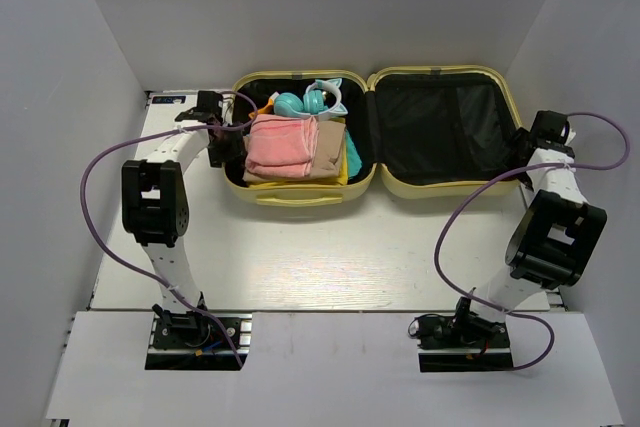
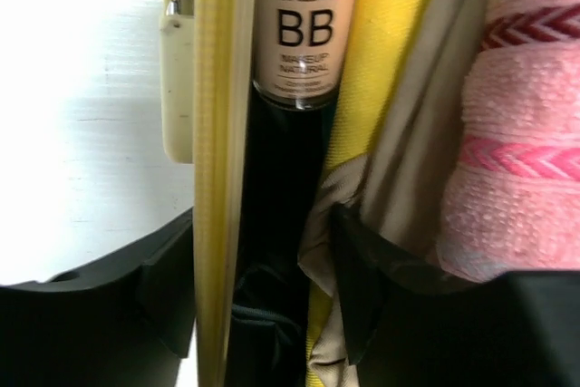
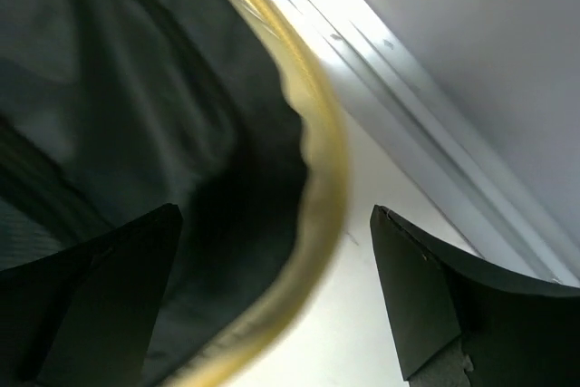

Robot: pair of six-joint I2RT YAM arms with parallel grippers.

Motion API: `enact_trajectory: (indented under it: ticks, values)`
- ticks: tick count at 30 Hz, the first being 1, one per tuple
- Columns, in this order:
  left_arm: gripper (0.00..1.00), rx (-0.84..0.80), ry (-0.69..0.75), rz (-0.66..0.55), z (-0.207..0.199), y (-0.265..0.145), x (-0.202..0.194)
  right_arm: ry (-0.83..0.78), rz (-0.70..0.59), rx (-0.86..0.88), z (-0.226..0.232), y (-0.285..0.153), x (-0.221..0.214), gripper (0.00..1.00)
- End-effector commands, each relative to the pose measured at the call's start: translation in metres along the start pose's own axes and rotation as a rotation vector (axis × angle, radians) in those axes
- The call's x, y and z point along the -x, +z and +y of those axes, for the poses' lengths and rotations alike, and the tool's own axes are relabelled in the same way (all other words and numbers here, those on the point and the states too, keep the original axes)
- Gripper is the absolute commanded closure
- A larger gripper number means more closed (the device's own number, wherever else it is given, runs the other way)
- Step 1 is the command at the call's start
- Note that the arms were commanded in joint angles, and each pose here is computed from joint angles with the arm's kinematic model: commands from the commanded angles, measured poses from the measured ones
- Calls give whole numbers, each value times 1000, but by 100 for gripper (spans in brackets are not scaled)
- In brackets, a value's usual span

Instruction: Pack the luggage

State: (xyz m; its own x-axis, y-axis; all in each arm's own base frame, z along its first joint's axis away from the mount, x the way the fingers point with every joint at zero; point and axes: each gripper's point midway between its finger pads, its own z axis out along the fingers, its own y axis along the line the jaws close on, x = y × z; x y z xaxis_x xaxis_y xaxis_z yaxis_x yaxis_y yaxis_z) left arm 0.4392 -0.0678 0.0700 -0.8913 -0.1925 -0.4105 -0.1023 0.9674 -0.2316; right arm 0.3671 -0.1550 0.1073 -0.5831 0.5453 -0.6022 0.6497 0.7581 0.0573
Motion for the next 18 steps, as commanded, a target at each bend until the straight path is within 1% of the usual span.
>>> enact_trajectory:
  ticks: [1,3,5,6,7,8,9,10,11,12,14,15,16,17,18]
  values:
    - [40,20,22,57,-5,2,-21,139,-124,121,28,2,39,9]
    - [45,24,18,61,-6,-1,-23,176,-99,115,29,11,28,13]
    - [47,34,12,64,-4,-1,-25,193,-83,98,26,19,20,20]
    - [51,36,14,53,-5,-5,-22,203,-73,69,22,23,15,26]
    - [52,34,14,53,-6,-6,-22,205,-60,35,15,27,6,37]
    - [54,33,12,47,-6,-8,-20,213,-66,16,12,26,5,49]
    - [61,29,14,39,-8,-11,-18,215,-79,-16,6,24,4,63]
    - [65,26,13,36,-9,-11,-17,210,-89,-64,-4,26,-3,95]
    - [69,20,18,35,-11,-14,-17,205,-101,-73,-7,25,-4,100]
    - [76,15,17,31,-13,-14,-16,189,-142,-74,-9,12,2,100]
    - [85,-11,14,41,-20,-15,-18,141,-192,-70,-9,0,14,100]
    - [90,-19,14,39,-22,-16,-18,85,-248,-39,-1,-19,29,100]
    - [97,-24,18,47,-24,-15,-24,28,-291,-37,1,-30,43,100]
    - [100,-28,21,47,-27,-15,-26,-31,-337,-27,4,-47,59,100]
    - [100,-34,28,48,-31,-13,-29,-75,-359,-11,13,-59,64,100]
